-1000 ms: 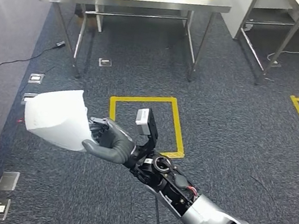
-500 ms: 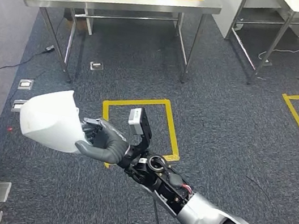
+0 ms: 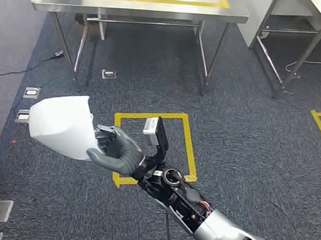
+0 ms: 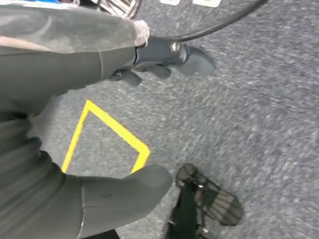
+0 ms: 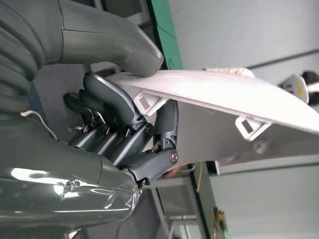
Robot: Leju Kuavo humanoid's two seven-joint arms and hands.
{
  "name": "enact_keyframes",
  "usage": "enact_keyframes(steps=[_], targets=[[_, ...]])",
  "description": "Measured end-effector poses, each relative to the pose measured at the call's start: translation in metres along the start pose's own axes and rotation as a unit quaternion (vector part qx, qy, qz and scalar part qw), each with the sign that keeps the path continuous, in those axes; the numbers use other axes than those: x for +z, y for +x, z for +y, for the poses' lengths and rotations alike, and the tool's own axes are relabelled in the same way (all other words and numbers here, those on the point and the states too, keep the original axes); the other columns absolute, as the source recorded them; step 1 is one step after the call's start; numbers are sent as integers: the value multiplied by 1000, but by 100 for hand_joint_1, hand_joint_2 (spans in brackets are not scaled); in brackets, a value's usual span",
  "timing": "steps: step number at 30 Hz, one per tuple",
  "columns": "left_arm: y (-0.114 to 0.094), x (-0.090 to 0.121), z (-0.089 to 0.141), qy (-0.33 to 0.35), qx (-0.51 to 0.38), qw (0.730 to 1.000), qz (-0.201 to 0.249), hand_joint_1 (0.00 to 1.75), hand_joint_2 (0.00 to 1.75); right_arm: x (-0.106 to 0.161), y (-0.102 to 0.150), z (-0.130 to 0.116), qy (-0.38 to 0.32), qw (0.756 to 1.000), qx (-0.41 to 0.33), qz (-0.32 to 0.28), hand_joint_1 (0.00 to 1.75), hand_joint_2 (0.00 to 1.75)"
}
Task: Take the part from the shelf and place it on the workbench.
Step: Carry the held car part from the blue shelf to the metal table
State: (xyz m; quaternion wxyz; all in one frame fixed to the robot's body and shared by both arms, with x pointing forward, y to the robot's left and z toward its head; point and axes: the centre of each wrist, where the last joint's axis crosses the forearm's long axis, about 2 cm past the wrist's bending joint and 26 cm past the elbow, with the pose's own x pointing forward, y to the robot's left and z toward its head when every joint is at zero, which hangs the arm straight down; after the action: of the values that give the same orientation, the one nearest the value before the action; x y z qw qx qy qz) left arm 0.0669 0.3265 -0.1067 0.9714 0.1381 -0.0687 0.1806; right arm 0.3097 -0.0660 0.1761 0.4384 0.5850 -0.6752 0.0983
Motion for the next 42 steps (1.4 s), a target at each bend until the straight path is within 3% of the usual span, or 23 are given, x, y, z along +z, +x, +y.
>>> enact_keyframes(steps=[42], targets=[[0, -1, 5, 2, -11, 1000, 0, 0, 175, 5, -2, -1, -24, 1000, 11, -10, 175, 175]])
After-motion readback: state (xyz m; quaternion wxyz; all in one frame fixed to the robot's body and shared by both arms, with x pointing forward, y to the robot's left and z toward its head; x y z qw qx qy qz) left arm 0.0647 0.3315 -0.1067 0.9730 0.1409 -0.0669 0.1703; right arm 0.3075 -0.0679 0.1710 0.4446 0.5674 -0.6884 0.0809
